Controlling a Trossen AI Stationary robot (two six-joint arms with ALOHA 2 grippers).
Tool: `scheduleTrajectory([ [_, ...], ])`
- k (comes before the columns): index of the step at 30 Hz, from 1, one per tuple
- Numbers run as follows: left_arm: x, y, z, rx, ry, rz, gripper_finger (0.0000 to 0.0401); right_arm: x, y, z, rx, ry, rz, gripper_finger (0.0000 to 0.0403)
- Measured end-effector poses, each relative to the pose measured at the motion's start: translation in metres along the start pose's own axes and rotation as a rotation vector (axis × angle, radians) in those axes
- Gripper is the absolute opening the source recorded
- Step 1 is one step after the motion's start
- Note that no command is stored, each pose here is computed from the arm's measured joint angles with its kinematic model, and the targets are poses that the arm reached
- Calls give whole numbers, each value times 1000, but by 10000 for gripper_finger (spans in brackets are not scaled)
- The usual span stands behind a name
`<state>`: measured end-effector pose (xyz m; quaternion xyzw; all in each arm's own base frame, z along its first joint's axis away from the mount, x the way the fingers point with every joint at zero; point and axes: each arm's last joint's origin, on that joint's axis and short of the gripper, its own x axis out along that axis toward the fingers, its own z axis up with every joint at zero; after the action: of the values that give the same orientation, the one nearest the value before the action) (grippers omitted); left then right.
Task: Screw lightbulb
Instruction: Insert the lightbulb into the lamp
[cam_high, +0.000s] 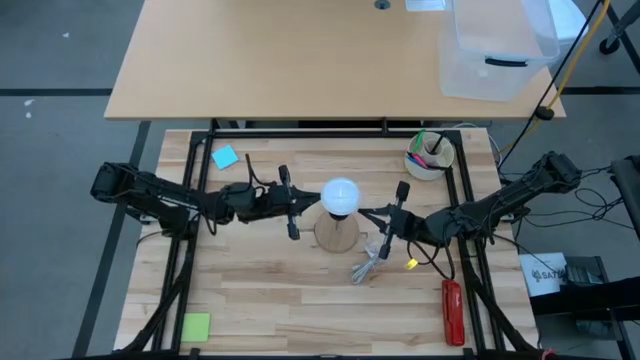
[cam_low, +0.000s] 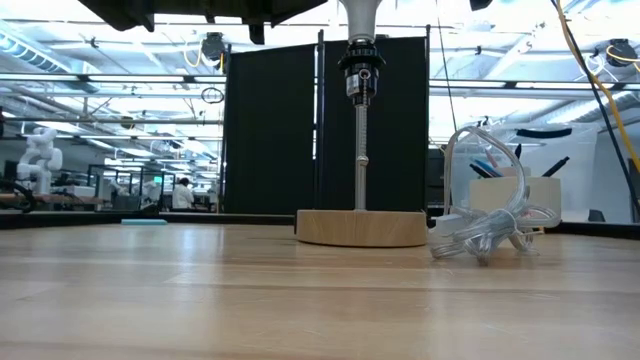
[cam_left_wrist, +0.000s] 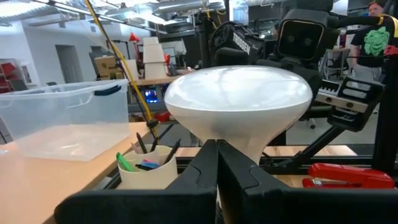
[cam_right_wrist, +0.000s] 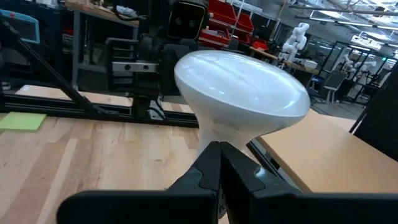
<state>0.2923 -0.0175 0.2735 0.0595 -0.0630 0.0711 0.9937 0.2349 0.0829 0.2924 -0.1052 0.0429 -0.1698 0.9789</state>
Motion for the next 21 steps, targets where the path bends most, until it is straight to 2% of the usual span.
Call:
scheduleTrajectory([
  [5,-4,-6,1,4,29,-19,0,-1,-1,-1,-8,19,-66,0],
  [9,-12,-15,6,13,74,8,0,1,-5,0,-26,17,-114,0],
  [16,-21,-31,17,34,24,-25,0,8,-15,3,-23,-9,-175,0],
  [21,-20,-29,21,30,-12,-14,0,12,-21,3,-14,-12,-202,0],
])
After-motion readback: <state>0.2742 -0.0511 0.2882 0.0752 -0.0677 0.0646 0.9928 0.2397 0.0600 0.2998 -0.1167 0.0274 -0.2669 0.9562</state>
